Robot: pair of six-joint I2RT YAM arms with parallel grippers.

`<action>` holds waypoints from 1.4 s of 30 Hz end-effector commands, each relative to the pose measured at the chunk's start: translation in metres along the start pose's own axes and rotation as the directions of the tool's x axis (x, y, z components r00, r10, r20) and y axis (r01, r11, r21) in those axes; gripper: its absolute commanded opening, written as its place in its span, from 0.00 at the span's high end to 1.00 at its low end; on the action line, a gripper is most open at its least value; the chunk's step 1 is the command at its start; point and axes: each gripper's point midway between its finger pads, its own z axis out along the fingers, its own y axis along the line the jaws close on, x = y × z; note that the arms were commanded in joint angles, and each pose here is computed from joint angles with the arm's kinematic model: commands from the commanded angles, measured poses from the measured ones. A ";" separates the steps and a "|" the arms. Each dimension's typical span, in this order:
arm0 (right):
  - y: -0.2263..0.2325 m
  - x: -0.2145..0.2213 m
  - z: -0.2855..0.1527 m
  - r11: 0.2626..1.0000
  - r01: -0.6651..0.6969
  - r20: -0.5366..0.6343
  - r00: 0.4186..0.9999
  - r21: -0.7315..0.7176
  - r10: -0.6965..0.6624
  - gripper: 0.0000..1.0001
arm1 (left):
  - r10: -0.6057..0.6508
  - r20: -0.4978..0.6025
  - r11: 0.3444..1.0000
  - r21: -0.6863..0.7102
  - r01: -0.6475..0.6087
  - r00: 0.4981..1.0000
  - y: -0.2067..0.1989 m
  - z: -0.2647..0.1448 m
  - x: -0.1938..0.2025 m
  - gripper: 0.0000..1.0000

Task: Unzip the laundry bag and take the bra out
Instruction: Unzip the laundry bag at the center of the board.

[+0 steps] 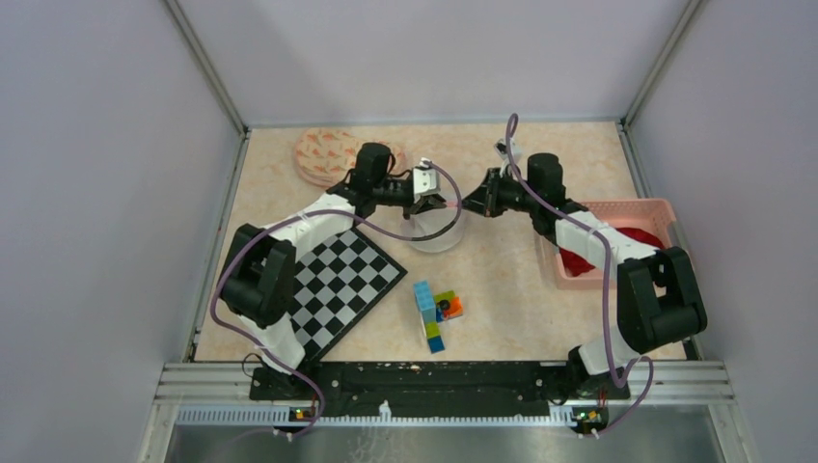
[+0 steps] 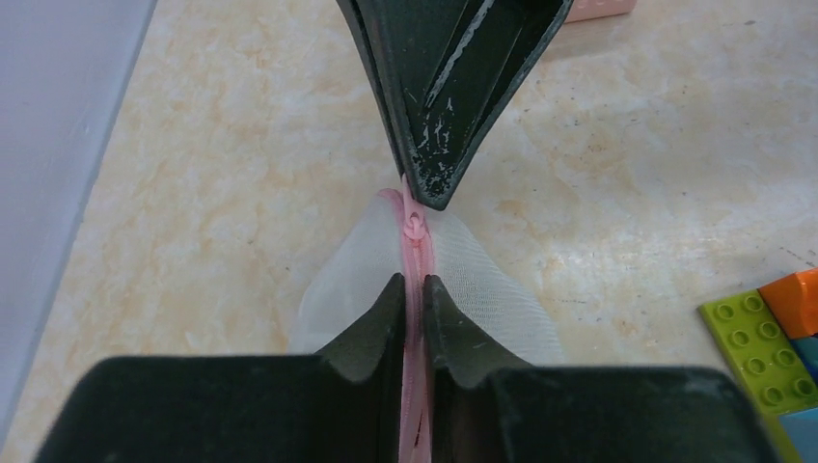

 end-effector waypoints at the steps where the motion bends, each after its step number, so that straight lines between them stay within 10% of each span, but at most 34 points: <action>1: 0.005 -0.018 -0.003 0.998 0.065 0.046 0.997 -0.003 -0.065 1.00 | 0.019 -0.009 0.999 -0.029 -0.019 1.000 0.009 -0.002 -0.004 0.90; 27: 0.000 -0.038 -0.023 1.000 0.016 0.122 0.992 0.018 -0.018 1.00 | 0.245 -0.030 0.968 -0.055 -0.246 0.969 0.022 -0.014 0.010 1.00; 34: 0.013 -0.015 -0.007 0.999 0.023 0.073 0.997 -0.025 -0.021 1.00 | 0.093 0.029 0.995 -0.028 -0.092 0.995 0.008 -0.022 -0.008 0.58; 42: 0.014 -0.010 -0.002 0.999 0.022 0.057 0.998 -0.044 -0.020 1.00 | 0.087 0.040 0.996 -0.001 -0.087 0.995 -0.003 -0.028 -0.024 0.49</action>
